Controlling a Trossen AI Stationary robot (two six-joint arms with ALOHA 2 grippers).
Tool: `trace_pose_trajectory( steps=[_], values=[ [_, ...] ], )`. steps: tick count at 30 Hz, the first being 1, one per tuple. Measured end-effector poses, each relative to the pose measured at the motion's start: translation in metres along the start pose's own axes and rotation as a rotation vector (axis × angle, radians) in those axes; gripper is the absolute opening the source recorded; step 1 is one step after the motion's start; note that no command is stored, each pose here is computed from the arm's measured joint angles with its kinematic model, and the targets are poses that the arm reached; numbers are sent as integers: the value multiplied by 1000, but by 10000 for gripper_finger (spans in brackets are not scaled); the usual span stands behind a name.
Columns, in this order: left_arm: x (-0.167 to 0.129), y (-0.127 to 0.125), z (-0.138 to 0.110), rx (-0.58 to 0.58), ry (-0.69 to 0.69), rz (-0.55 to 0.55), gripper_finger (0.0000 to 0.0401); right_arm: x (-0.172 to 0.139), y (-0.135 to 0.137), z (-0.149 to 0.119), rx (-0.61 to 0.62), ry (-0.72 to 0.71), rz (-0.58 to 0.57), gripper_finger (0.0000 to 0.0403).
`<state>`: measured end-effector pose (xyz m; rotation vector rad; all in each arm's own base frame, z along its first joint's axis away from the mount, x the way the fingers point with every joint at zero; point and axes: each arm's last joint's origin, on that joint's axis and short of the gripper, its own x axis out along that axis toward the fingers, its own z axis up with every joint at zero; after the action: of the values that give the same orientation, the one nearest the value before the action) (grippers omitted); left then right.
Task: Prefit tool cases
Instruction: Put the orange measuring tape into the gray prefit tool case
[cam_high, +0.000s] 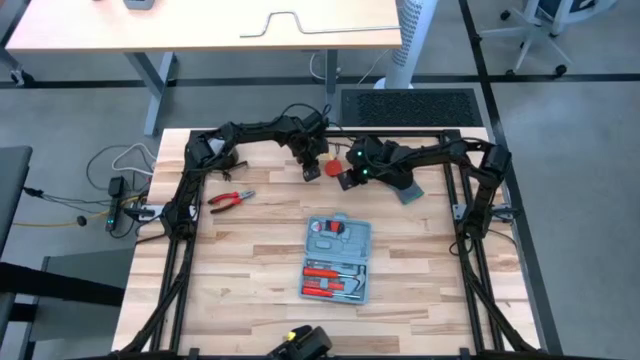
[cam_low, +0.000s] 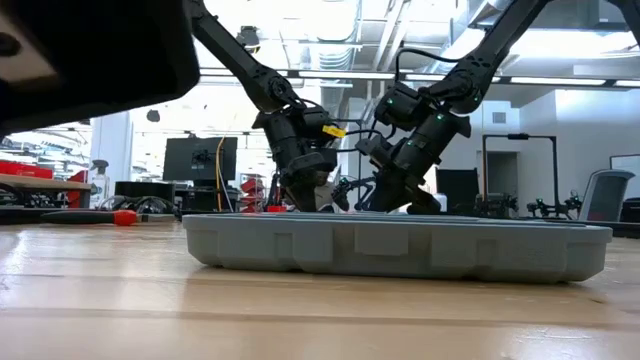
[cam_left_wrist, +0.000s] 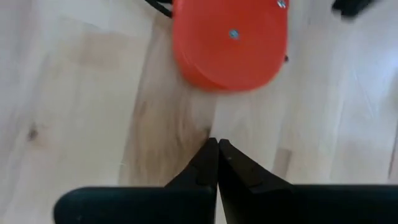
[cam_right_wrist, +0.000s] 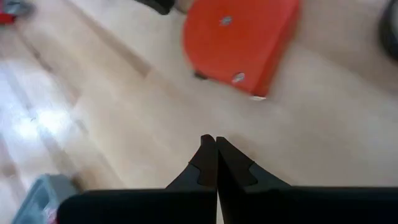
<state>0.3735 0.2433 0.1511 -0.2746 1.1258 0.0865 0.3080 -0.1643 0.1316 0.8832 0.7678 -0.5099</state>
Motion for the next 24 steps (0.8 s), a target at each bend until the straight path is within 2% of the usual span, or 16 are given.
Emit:
trace_pose_trajectory(
  steps=[7, 12, 16, 20, 24],
  values=[
    [-6, -3, 0, 37, 7, -8, 0, -28, 7, 11, -21, -77, 24, 1],
    [-24, -6, 9, 77, -74, 14, 0, -41, 1, 16, -6, -132, -2, 1],
    [-27, -8, 19, 99, -184, -41, 2, -39, -12, 17, 23, -113, -41, 1],
    [-24, -18, 22, 183, -214, -113, 34, -39, -13, 16, 7, -102, -48, 1],
    [-23, -24, 23, 198, -209, -123, 96, -40, -16, 17, 12, -101, -46, 5]
  ],
)
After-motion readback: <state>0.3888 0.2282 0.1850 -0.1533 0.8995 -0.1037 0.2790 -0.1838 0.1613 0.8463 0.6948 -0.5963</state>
